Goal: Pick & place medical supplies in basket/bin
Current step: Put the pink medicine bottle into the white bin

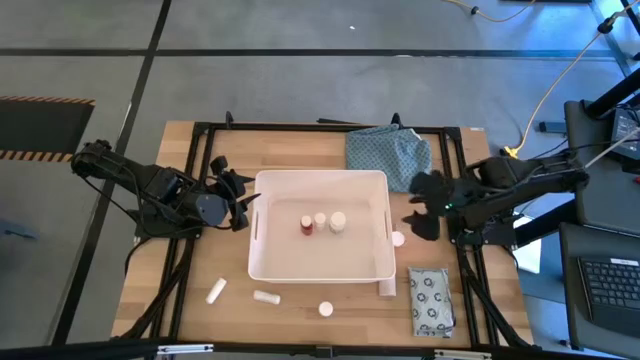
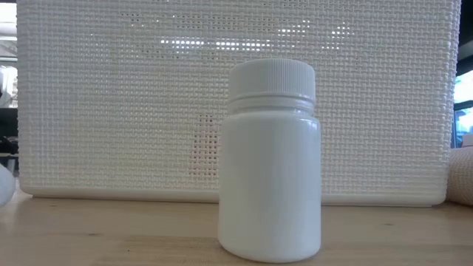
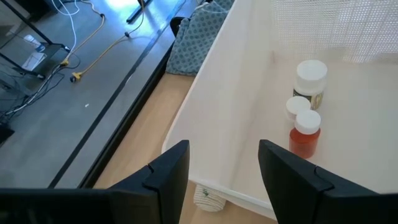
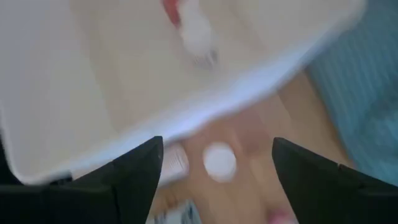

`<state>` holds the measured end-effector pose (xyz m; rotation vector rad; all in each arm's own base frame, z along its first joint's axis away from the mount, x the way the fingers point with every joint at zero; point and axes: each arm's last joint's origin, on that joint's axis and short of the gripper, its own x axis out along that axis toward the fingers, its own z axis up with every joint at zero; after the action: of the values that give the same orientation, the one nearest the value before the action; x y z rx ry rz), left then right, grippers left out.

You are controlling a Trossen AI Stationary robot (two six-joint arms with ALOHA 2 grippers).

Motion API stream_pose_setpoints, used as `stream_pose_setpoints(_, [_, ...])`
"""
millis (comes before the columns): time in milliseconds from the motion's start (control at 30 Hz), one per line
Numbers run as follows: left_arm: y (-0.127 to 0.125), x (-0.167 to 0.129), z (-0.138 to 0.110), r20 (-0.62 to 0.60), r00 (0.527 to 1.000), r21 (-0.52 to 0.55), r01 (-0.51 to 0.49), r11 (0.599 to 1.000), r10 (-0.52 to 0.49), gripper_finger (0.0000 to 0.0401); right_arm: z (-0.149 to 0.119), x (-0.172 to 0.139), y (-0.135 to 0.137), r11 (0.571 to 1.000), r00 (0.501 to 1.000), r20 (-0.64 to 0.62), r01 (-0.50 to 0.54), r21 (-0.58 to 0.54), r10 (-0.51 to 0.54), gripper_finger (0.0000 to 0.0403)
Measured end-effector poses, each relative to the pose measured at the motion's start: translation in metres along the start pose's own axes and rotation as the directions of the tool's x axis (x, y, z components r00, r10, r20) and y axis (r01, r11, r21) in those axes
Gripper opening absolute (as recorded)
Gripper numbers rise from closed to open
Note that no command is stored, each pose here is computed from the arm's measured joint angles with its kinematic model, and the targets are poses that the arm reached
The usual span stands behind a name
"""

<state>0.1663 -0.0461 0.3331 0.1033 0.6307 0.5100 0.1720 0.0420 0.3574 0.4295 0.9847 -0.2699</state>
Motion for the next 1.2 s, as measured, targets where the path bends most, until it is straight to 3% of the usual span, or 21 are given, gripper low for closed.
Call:
stream_pose_setpoints(133, [0.0,0.0,0.0,0.002,1.0,-0.002,0.001,1.0,-0.001,0.0184,-0.018,-0.004,-0.008,0.987,0.984,-0.136,0.128,0.102,-0.114,0.03])
stream_pose_setpoints(267, [0.0,0.0,0.0,0.002,1.0,-0.003,0.001,1.0,-0.001,0.0184,-0.035,0.0,-0.018,0.897,0.926,-0.266,0.34,0.282,-0.268,0.03])
stream_pose_setpoints(333, [0.0,0.0,0.0,0.002,1.0,-0.003,0.001,1.0,-0.001,0.0185,-0.041,0.01,-0.019,0.867,0.921,-0.276,0.363,0.343,-0.276,0.03])
stream_pose_setpoints(433, [0.0,0.0,0.0,0.002,1.0,-0.003,0.001,1.0,-0.001,0.0185,-0.052,0.028,-0.023,0.83,0.894,-0.324,0.421,0.365,-0.311,0.03])
stream_pose_setpoints(600, [0.0,0.0,0.0,0.002,1.0,-0.003,0.001,1.0,-0.001,0.0185,-0.077,0.061,-0.037,0.742,0.805,-0.439,0.564,0.362,-0.398,0.03])
stream_pose_setpoints(667, [0.0,0.0,0.0,0.002,1.0,-0.003,0.001,1.0,-0.001,0.0184,-0.085,0.074,-0.041,0.729,0.795,-0.453,0.578,0.365,-0.404,0.03])
stream_pose_setpoints(867, [0.0,0.0,0.0,0.002,1.0,-0.003,0.001,1.0,-0.001,0.0185,-0.097,0.1,-0.044,0.748,0.823,-0.448,0.533,0.395,-0.35,0.03])
stream_pose_setpoints(1100, [0.0,0.0,0.0,0.002,1.0,-0.003,0.001,1.0,-0.001,0.0185,-0.098,0.103,-0.047,0.723,0.821,-0.455,0.542,0.428,-0.346,0.03])
stream_pose_setpoints(1200, [0.0,0.0,0.0,0.002,1.0,-0.003,0.0,1.0,0.0,0.0185,-0.095,0.106,-0.046,0.724,0.843,-0.434,0.511,0.463,-0.318,0.03])
